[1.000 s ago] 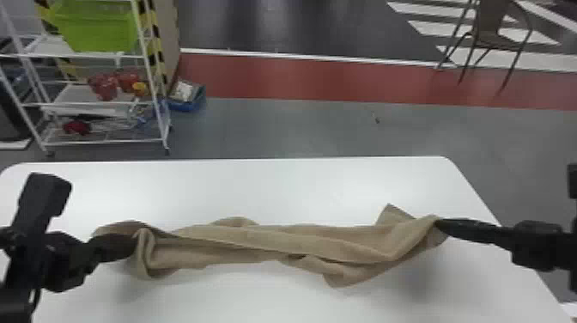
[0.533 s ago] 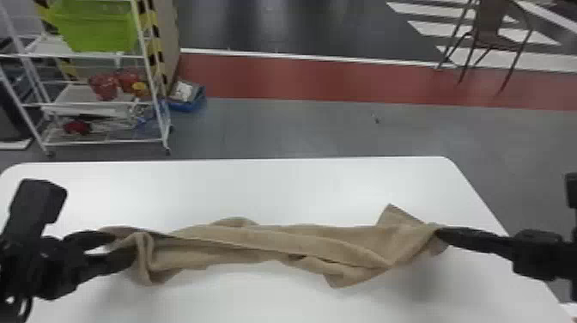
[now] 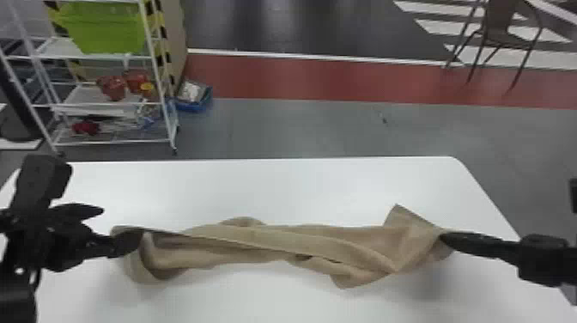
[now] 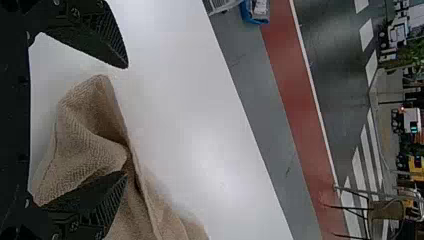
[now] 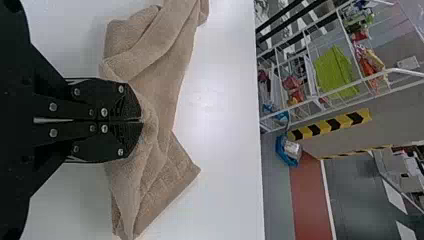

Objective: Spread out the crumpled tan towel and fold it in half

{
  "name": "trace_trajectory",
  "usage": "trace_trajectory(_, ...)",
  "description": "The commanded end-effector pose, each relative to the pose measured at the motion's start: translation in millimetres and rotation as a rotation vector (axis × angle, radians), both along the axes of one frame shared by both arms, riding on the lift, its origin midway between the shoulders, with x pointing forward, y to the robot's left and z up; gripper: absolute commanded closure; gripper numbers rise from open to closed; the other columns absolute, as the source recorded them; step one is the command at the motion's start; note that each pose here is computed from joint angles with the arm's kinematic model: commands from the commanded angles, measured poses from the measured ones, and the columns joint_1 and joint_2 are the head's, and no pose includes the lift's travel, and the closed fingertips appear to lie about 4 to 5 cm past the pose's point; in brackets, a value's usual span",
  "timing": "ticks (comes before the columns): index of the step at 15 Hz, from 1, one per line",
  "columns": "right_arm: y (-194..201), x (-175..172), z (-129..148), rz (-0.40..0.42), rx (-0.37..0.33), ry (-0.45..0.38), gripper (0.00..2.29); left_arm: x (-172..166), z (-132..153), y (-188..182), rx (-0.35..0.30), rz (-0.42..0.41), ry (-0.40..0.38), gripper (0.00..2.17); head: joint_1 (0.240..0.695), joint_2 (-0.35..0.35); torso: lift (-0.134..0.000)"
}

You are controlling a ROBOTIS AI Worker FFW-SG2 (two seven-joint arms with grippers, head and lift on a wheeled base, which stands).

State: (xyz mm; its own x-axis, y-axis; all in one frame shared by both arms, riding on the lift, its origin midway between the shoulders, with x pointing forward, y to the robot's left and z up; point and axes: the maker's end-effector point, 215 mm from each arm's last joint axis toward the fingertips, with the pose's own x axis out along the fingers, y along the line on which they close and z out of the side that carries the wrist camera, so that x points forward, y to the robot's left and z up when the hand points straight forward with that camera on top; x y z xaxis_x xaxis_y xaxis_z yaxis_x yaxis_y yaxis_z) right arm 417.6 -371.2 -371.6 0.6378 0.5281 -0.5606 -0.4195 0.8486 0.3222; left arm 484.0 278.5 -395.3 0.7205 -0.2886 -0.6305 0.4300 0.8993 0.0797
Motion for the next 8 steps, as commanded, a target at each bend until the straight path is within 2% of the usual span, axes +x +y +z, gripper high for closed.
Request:
trace_trajectory(1, -1, 0, 0, 0.0, -0.003, -0.002, 2.18, 12, 9, -6, 0.024, -0.031, -0.025, 0.15, 0.695, -0.115, -0.121)
trace_trajectory(4, -1, 0, -2, 0.0, -0.001, 0.0, 2.18, 21, -6, -22, 0.093, -0.121, 0.003, 0.21, 0.695, -0.127, -0.121)
trace_trajectory(6, -2, -1, -2, -0.003, -0.002, -0.001, 2.18, 25, -15, -30, 0.109, -0.175, 0.023, 0.21, 0.695, -0.136, -0.121)
trace_trajectory(8, -5, -1, -2, -0.008, -0.003, -0.002, 2.18, 25, -23, -31, 0.104, -0.184, 0.046, 0.21, 0.695, -0.146, -0.121)
